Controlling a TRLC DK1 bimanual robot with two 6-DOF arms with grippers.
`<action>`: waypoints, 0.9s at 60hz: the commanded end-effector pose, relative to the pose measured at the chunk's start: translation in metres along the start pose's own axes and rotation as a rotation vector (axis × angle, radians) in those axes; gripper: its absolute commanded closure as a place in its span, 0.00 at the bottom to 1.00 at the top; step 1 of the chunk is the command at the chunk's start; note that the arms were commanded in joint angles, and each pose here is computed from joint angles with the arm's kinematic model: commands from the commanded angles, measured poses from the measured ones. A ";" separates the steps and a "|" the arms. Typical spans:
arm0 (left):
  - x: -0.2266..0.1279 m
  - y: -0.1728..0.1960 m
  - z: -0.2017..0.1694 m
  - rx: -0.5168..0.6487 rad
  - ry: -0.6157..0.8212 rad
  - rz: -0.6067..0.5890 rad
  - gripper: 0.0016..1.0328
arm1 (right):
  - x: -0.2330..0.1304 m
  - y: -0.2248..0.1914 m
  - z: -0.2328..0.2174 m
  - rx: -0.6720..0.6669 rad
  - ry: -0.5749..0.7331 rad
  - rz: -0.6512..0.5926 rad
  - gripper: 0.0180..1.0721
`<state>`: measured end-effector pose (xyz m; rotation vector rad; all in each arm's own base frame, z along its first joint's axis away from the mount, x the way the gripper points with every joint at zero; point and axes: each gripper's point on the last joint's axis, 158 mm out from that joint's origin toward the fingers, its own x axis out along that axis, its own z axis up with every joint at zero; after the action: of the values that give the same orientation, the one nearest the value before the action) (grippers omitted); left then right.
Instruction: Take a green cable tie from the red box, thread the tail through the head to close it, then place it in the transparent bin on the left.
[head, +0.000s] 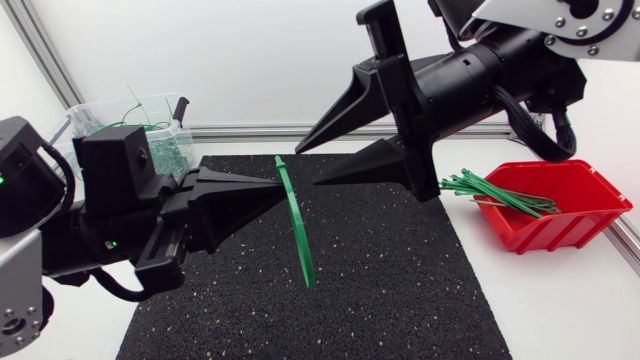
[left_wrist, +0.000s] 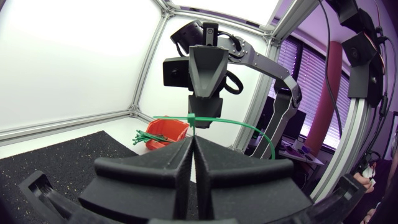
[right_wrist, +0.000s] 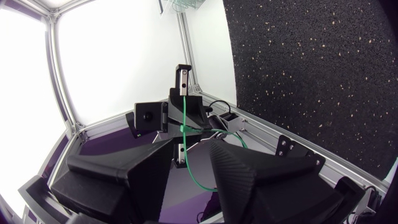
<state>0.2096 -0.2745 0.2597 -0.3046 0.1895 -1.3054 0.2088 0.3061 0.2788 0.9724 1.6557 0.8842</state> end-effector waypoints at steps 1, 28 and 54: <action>0.001 -0.005 0.011 0.002 -0.021 -0.021 0.97 | -0.005 0.002 0.001 0.017 -0.016 0.000 0.53; 0.000 -0.013 0.012 0.009 -0.023 -0.038 0.97 | 0.014 -0.001 0.028 0.036 0.016 -0.025 0.53; -0.002 -0.011 0.010 0.005 -0.019 -0.034 0.97 | 0.026 0.012 0.009 -0.012 0.059 -0.027 0.61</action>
<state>0.2035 -0.2757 0.2633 -0.3042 0.1831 -1.3268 0.2202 0.3348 0.2704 0.9311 1.7103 0.8962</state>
